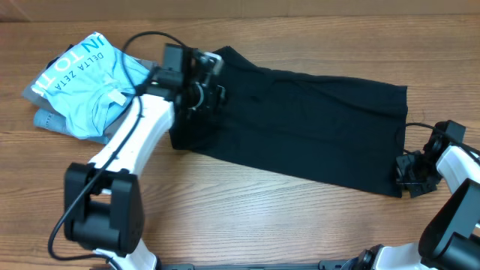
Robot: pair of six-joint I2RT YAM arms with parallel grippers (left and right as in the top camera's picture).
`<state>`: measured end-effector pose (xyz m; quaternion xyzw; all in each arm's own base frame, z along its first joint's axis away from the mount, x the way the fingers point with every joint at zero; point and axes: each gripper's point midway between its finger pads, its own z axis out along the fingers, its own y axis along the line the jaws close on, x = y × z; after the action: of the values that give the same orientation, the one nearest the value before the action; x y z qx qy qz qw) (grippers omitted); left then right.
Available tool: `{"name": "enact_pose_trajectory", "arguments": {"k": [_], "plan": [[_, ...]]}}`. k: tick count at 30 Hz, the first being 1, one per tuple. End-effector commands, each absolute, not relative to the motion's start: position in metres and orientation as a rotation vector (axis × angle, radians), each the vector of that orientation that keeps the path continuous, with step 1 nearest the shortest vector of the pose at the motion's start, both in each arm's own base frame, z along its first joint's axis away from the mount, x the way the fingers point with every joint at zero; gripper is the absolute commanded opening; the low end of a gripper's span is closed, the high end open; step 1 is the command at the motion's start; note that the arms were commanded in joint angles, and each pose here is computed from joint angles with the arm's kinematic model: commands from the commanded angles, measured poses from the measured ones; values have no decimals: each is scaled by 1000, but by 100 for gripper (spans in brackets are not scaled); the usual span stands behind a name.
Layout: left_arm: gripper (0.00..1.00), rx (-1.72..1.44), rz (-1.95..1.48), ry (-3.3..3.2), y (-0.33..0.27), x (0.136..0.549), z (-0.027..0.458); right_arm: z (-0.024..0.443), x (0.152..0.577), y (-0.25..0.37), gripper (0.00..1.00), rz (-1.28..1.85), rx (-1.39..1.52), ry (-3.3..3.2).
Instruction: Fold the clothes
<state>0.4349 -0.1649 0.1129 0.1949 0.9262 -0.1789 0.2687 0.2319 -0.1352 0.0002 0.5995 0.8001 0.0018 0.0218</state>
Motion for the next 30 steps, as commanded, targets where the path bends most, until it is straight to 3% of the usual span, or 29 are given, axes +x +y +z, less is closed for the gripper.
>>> {"name": "enact_pose_trajectory", "arguments": {"k": [1,5,13,23,28,30], "plan": [[65,610,-393,2517,-174,441,83,-9,219,-142,27,-86,1910,2474],[56,427,-271,2597,-155,450,61,-6,220,-141,37,-70,1906,2487],[57,284,-264,2618,-128,461,71,5,225,-139,45,-34,1883,2527],[63,331,-456,2681,-125,448,88,43,263,-118,54,356,1676,2572],[67,385,-496,2741,-134,441,58,64,275,-93,57,583,1548,2582],[54,381,-534,2766,-138,443,37,64,270,-82,57,610,1508,2641]]}}
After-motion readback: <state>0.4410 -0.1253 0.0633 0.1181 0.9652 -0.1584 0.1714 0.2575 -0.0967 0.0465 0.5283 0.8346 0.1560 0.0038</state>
